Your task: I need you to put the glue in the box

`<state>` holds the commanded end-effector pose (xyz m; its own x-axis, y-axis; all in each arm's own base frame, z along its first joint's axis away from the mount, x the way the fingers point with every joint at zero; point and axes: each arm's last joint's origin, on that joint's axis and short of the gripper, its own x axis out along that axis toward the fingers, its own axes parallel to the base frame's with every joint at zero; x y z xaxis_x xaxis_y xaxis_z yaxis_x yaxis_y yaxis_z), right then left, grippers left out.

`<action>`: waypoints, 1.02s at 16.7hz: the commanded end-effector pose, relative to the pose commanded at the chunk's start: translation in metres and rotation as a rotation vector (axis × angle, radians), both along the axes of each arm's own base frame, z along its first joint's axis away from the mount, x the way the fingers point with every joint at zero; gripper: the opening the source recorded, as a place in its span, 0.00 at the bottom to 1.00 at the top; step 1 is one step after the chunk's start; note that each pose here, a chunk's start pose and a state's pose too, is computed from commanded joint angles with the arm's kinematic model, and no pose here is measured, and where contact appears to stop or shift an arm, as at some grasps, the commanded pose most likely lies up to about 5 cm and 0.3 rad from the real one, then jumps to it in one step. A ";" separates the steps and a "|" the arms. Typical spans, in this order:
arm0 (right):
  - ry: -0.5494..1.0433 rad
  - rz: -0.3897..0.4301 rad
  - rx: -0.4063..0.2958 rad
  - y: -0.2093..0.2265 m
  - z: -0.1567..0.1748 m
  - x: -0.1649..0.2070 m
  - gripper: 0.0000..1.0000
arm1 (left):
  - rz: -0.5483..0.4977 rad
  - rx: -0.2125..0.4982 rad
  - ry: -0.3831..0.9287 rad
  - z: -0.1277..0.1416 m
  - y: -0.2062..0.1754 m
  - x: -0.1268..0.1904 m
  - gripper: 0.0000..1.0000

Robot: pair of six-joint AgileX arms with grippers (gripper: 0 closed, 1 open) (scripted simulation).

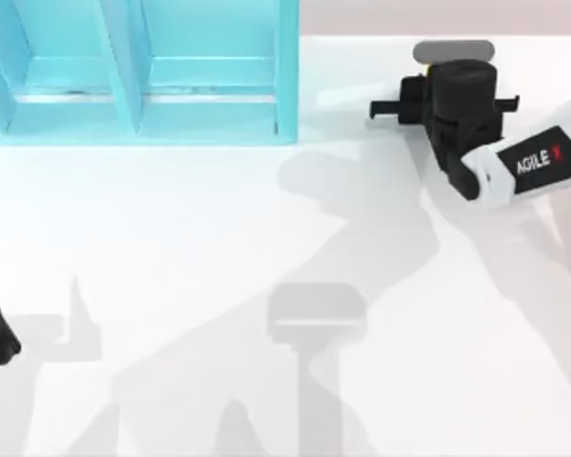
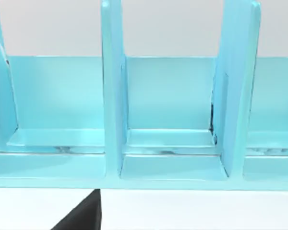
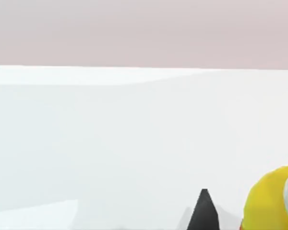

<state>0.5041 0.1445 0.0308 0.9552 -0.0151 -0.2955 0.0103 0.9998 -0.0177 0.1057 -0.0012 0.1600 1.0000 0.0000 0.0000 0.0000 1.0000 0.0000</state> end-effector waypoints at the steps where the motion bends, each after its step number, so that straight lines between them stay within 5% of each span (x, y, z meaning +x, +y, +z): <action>1: 0.000 0.000 0.000 0.000 0.000 0.000 0.00 | 0.000 0.000 0.000 0.000 0.000 0.000 1.00; 9: -0.002 0.003 0.001 0.002 0.002 0.000 0.00 | 0.000 0.000 0.000 0.000 0.000 0.000 1.00; 17: 0.003 0.003 -0.001 0.002 0.090 0.000 0.00 | 0.000 0.000 0.000 0.000 0.000 0.000 1.00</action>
